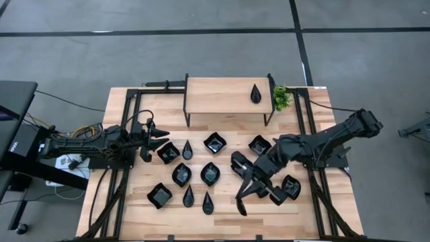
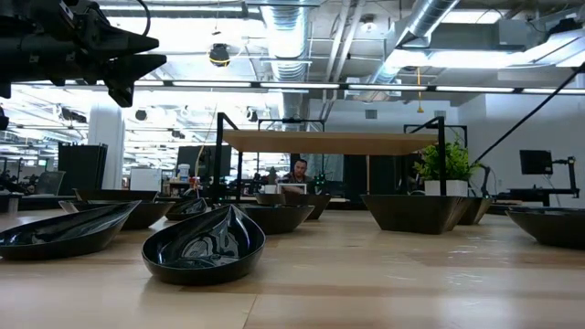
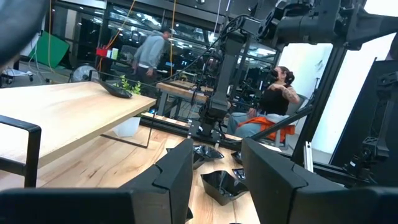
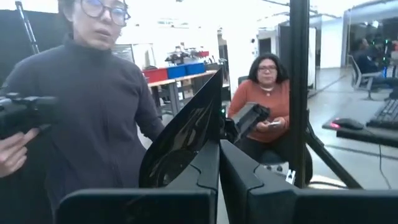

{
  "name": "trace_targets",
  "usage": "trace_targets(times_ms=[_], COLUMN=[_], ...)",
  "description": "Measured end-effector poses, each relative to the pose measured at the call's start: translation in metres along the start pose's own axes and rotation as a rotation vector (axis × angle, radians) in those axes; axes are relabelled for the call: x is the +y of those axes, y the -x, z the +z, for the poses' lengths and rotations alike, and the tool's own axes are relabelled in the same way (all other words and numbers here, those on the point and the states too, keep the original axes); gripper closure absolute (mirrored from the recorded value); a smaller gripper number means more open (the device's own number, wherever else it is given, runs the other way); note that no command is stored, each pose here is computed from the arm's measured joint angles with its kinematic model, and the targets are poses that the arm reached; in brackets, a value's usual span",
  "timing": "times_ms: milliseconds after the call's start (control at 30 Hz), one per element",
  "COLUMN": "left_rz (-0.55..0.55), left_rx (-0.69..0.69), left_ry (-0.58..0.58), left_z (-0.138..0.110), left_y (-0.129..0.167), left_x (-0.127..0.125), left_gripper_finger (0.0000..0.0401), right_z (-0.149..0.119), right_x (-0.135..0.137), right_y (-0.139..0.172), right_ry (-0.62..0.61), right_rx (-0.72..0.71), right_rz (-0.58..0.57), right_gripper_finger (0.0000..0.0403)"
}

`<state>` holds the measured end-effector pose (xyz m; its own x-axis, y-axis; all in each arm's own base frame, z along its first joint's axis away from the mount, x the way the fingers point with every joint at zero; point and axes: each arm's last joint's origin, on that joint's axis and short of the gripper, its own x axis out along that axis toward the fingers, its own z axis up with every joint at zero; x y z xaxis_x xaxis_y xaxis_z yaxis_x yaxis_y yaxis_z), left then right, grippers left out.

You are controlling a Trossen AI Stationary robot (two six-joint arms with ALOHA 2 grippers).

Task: Pick & Place Mini shaped plates
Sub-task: Stack the drop-shaped plate on top of the other drop-shaped plate on the shelf

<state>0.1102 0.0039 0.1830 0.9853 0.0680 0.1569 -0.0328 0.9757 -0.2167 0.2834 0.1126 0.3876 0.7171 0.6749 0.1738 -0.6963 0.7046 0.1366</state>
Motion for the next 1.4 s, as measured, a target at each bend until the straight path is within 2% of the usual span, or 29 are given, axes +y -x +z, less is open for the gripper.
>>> trace_targets(times_ms=[100,400,600,767,900,967,1200,1300,1400], left_rz=[0.0,0.0,0.0,0.0,0.0,0.0,0.001,0.001,0.001], left_rx=[0.0,0.0,0.0,0.0,0.0,0.0,0.0,-0.001,-0.001], left_ry=[0.0,0.0,0.0,0.0,0.0,0.0,0.0,0.0,0.0], left_z=[0.0,0.0,0.0,0.0,0.0,0.0,0.0,0.0,0.0], left_y=[0.0,0.0,0.0,0.0,0.0,0.0,0.0,0.0,0.0], left_x=[0.0,0.0,0.0,0.0,0.0,0.0,0.0,0.0,0.0], left_gripper_finger=[0.0263,0.0263,0.0263,0.0263,0.0263,0.0263,0.0263,0.0263,0.0263], right_z=[-0.006,-0.052,-0.059,-0.041,-0.014,-0.002,0.031,0.04,0.045], right_x=[-0.008,-0.044,-0.062,-0.072,-0.079,-0.085,-0.11,-0.119,-0.127], right_y=[0.002,0.036,0.068,0.096,0.121,0.134,0.183,0.207,0.23], right_ry=[-0.119,-0.612,-0.796,-0.83,-0.762,-0.705,-0.603,-0.617,-0.664], right_rx=[0.037,0.315,0.43,0.513,0.557,0.581,0.606,0.595,0.583], right_rz=[-0.14,-0.873,-1.153,-1.371,-1.553,-1.608,-1.718,-1.761,-1.728], right_gripper_finger=[0.0403,0.0403,0.0403,0.0403,0.0403,0.0403,0.0403,0.0403,0.0403])
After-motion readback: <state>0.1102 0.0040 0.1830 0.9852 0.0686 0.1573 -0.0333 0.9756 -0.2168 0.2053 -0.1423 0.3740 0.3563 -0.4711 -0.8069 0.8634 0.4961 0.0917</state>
